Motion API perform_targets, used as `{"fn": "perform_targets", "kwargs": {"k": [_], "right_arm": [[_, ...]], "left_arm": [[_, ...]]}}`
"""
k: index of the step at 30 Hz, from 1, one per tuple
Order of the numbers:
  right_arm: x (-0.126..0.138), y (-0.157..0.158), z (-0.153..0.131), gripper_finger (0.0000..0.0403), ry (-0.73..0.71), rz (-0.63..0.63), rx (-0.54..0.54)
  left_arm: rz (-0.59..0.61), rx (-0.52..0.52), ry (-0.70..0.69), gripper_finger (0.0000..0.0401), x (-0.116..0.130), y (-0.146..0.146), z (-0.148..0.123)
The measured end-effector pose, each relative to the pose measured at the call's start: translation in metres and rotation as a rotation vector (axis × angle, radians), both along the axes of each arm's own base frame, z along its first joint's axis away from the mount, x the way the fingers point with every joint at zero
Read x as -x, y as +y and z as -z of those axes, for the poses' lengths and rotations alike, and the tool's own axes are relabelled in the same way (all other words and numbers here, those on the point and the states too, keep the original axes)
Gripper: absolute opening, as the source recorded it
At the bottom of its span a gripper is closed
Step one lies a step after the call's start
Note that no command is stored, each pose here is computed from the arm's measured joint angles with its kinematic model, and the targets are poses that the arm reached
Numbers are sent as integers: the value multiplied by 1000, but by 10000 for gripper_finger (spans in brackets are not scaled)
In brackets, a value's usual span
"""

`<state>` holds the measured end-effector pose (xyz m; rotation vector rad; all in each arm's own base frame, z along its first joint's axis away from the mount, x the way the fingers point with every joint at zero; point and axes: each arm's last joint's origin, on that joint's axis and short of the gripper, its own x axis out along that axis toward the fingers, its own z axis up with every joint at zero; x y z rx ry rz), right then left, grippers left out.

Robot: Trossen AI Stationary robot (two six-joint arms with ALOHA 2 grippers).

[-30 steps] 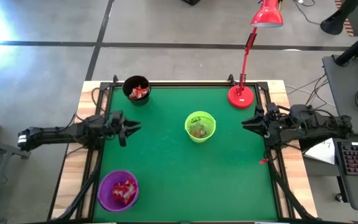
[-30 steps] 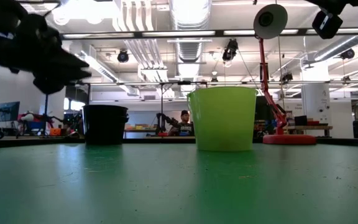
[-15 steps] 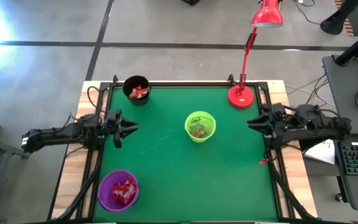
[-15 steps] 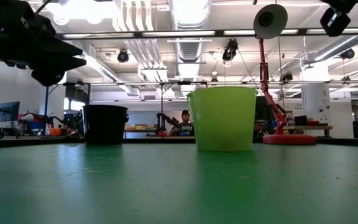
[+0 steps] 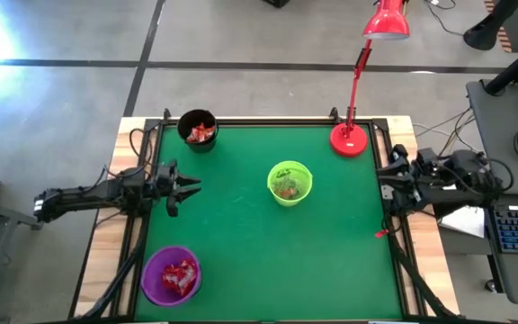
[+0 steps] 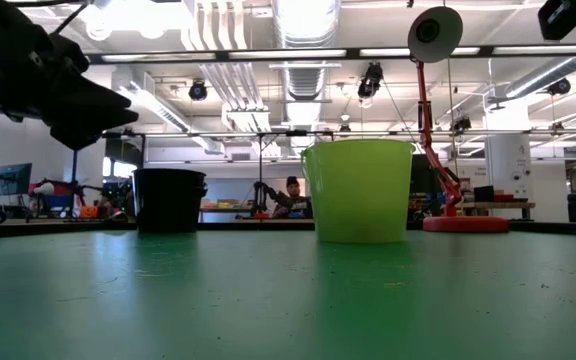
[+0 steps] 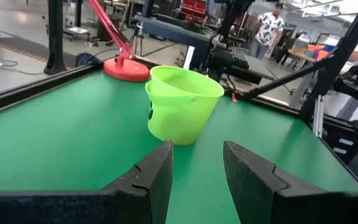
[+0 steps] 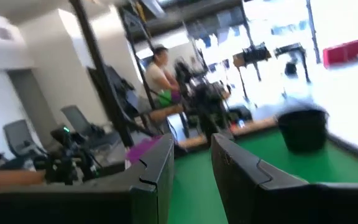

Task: Sort candy
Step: Return to Home Position

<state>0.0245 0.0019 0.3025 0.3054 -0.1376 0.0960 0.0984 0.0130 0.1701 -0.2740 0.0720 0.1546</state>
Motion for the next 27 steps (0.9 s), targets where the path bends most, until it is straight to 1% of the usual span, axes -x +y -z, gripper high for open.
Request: {"fn": "perform_targets", "kwargs": {"k": [2,5,9,11,15,17,19,22,27], "right_arm": [[0,0,-6,100,-28,-13,14],[0,1,-4,100,-6,-28,20],[4,2,-6,100,-42,-82,49],[4,2,-5,100,-38,-83,67],[5,2,-9,100,-83,-74,108],[4,2,-7,100,-76,-69,132],[3,2,-6,100,-75,-36,167],[-1,-1,-1,100,-53,70,191],[-18,-4,23,100,34,201,214]], "left_arm": [[-1,-2,-15,126,0,0,1],[0,-3,-23,126,0,0,3],[2,-15,-24,126,0,0,3],[2,-19,-23,126,0,0,3],[1,-20,-20,126,0,0,4],[2,-20,-17,126,0,0,4],[2,-20,-14,126,-1,0,4],[2,-19,-11,126,-1,0,5],[1,-19,-11,126,-1,0,5]]}}
